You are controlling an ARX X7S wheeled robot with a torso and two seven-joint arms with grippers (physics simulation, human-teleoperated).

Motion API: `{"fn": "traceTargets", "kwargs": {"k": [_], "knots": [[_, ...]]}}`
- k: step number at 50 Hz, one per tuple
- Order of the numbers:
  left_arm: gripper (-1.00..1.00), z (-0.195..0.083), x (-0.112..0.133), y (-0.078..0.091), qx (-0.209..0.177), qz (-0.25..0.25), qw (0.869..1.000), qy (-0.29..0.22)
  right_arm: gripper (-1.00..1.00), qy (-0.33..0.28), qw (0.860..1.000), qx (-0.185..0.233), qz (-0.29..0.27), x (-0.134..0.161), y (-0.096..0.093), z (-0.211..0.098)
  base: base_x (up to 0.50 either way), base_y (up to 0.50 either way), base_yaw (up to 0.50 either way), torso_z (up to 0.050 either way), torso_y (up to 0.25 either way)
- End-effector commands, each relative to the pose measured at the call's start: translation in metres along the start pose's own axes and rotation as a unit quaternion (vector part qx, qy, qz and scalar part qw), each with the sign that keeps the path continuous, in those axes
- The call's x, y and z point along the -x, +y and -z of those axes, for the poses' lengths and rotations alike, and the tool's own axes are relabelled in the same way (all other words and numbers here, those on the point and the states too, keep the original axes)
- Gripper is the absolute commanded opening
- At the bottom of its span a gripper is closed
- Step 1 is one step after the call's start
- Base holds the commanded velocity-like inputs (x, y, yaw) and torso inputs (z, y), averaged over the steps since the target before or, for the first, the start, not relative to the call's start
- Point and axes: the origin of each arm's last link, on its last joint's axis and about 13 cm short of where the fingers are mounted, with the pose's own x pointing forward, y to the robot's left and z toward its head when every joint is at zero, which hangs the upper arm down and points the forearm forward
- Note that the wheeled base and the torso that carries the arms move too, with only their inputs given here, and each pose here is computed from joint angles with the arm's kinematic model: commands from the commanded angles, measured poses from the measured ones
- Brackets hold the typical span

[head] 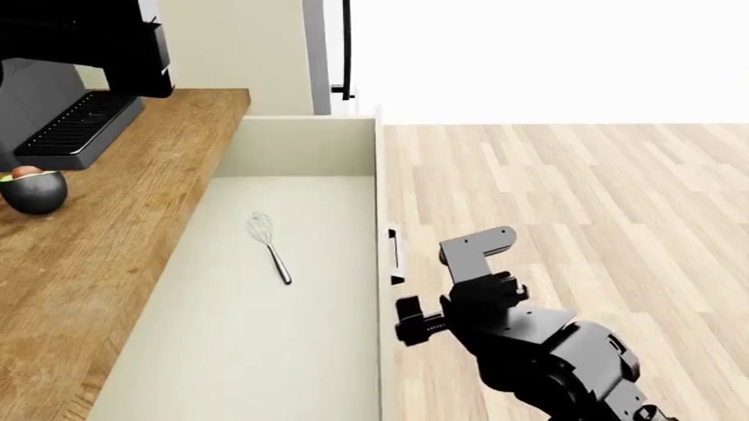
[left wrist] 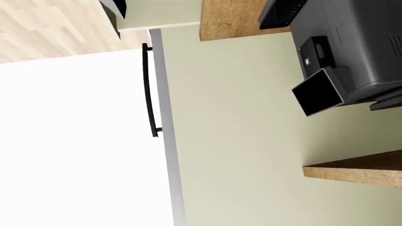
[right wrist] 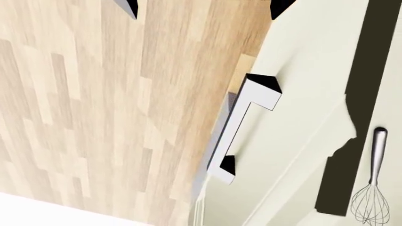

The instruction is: Close the right drawer.

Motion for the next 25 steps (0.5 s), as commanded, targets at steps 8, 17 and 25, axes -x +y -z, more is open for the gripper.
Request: {"fn": "traceTargets", "kwargs": {"k": [8, 17, 25], "knots": [[1.0, -0.001, 0.001, 0.0, 0.001, 0.002, 1.0, -0.001, 1.0, 0.014, 0.997, -0.009, -0.082, 0.0, 0.049, 0.004, 0.0, 0.0, 0.0, 0.0, 0.0], [1.0, -0.001, 0.002, 0.0, 0.003, 0.002, 1.0, -0.002, 1.0, 0.011, 0.995, 0.006, -0.098, 0.002, 0.066, 0.003, 0.0, 0.0, 0.0, 0.0, 0.0], [1.0, -0.001, 0.002, 0.001, 0.003, 0.001, 1.0, -0.002, 1.0, 0.013, 0.994, 0.012, -0.109, 0.0, 0.076, 0.003, 0.0, 0.0, 0.0, 0.0, 0.0]]}}
